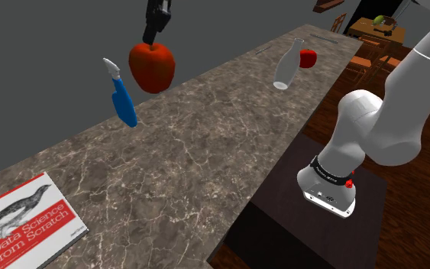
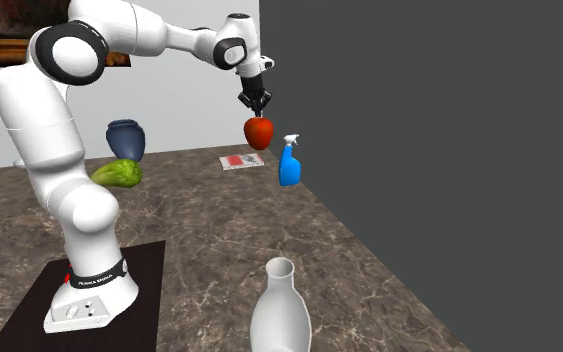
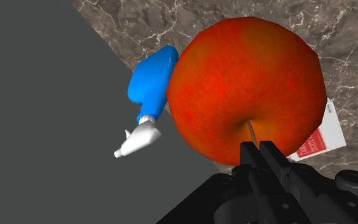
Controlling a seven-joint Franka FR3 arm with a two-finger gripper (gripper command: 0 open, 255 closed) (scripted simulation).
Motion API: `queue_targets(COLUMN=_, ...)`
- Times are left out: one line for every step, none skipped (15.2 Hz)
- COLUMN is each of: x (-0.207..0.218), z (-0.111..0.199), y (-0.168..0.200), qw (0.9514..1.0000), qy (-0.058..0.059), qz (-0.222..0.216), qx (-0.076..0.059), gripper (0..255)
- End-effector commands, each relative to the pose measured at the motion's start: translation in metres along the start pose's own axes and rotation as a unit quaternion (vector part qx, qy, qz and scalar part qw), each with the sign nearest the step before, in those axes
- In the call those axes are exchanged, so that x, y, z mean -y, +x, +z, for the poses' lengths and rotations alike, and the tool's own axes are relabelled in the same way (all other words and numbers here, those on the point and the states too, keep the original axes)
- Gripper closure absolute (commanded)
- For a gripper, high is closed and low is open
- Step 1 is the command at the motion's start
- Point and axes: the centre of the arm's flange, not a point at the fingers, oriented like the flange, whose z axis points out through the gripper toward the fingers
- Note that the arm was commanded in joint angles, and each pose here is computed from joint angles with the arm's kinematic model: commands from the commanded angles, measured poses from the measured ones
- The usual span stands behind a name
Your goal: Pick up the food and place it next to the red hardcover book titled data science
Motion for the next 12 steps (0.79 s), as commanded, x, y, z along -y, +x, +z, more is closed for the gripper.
queue_targets(x=0.016, z=0.008, y=0.021, qw=1.0, qy=0.0, qz=0.001, qx=0.0, gripper=255)
queue_targets(x=0.025, z=0.012, y=0.03, qw=1.0, qy=0.0, qz=0.001, qx=0.0, gripper=255)
queue_targets(x=0.033, z=0.016, y=0.039, qw=1.0, qy=0.0, qz=0.001, qx=0.0, gripper=255)
queue_targets(x=0.042, z=0.02, y=0.048, qw=1.0, qy=0.0, qz=0.001, qx=0.0, gripper=255)
queue_targets(x=0.05, z=0.024, y=0.058, qw=1.0, qy=0.0, qz=0.001, qx=0.0, gripper=255)
queue_targets(x=0.059, z=0.028, y=0.067, qw=1.0, qy=0.0, qz=0.001, qx=0.0, gripper=255)
queue_targets(x=0.067, z=0.032, y=0.076, qw=1.0, qy=0.0, qz=0.001, qx=0.0, gripper=255)
queue_targets(x=0.076, z=0.036, y=0.086, qw=1.0, qy=0.0, qz=0.001, qx=0.0, gripper=255)
queue_targets(x=0.085, z=0.04, y=0.095, qw=1.0, qy=0.0, qz=0.001, qx=0.0, gripper=255)
queue_targets(x=0.093, z=0.044, y=0.104, qw=1.0, qy=0.0, qz=0.001, qx=0.0, gripper=255)
queue_targets(x=0.102, z=0.048, y=0.113, qw=1.0, qy=0.0, qz=0.001, qx=0.0, gripper=255)
queue_targets(x=0.11, z=0.052, y=0.123, qw=1.0, qy=0.0, qz=0.001, qx=0.0, gripper=255)
